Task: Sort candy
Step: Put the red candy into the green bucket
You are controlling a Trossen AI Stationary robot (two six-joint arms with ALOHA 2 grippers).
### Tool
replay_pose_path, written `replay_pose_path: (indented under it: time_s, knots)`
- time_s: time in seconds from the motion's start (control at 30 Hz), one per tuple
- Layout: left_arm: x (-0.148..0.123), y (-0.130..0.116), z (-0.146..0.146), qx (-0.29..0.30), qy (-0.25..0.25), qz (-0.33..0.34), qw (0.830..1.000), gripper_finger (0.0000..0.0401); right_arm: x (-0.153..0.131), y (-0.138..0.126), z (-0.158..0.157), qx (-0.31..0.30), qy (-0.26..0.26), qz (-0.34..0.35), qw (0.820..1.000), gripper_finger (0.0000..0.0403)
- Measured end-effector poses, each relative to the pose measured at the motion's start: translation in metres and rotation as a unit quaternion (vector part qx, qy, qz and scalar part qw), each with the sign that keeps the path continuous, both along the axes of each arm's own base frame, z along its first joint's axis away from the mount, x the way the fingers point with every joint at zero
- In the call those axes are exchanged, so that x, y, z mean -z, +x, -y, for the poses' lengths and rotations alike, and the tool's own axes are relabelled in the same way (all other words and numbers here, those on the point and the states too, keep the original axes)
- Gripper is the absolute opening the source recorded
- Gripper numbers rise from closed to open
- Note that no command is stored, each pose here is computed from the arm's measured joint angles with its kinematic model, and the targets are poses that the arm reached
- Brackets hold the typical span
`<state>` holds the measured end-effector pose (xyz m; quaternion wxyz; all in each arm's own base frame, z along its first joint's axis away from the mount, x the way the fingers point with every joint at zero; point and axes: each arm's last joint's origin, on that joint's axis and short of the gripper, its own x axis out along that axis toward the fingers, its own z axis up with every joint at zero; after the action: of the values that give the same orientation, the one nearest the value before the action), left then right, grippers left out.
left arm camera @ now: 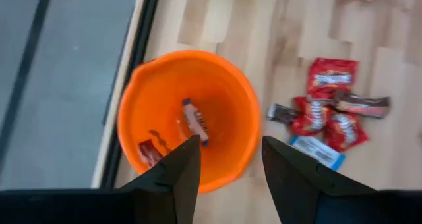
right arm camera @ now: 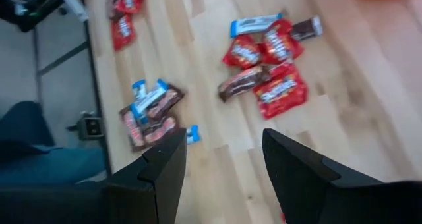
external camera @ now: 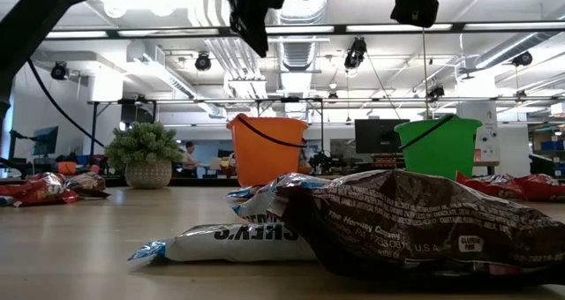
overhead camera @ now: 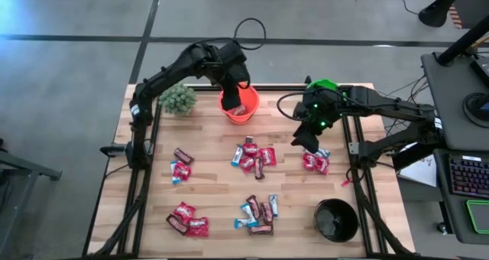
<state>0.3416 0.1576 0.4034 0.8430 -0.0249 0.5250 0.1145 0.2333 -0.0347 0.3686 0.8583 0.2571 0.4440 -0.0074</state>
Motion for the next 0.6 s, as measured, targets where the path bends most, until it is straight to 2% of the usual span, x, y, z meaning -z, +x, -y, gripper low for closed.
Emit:
replay_pose_path:
  time_s: [0.2, 0.33, 0.5, 0.6]
  knots:
    - [-0.010, -0.020, 0.013, -0.001, -0.032, -0.022, 0.999, 0.0143, 0.001, -0.001, 0.002, 0.021, -0.027, -0.010, 0.999, 0.0190]
    - [-0.024, -0.029, 0.024, 0.025, -0.043, 0.007, 0.999, 0.0144, 0.003, -0.002, 0.003, 0.041, -0.032, -0.027, 0.998, 0.0190]
    - [-0.041, -0.044, 0.036, 0.058, -0.039, 0.036, 0.997, 0.0152, 0.014, -0.007, 0.005, 0.094, -0.051, -0.085, 0.991, 0.0190]
    - [-0.052, -0.055, 0.043, 0.074, -0.033, 0.054, 0.995, 0.0154, 0.020, -0.008, 0.005, 0.112, -0.040, -0.115, 0.986, 0.0190]
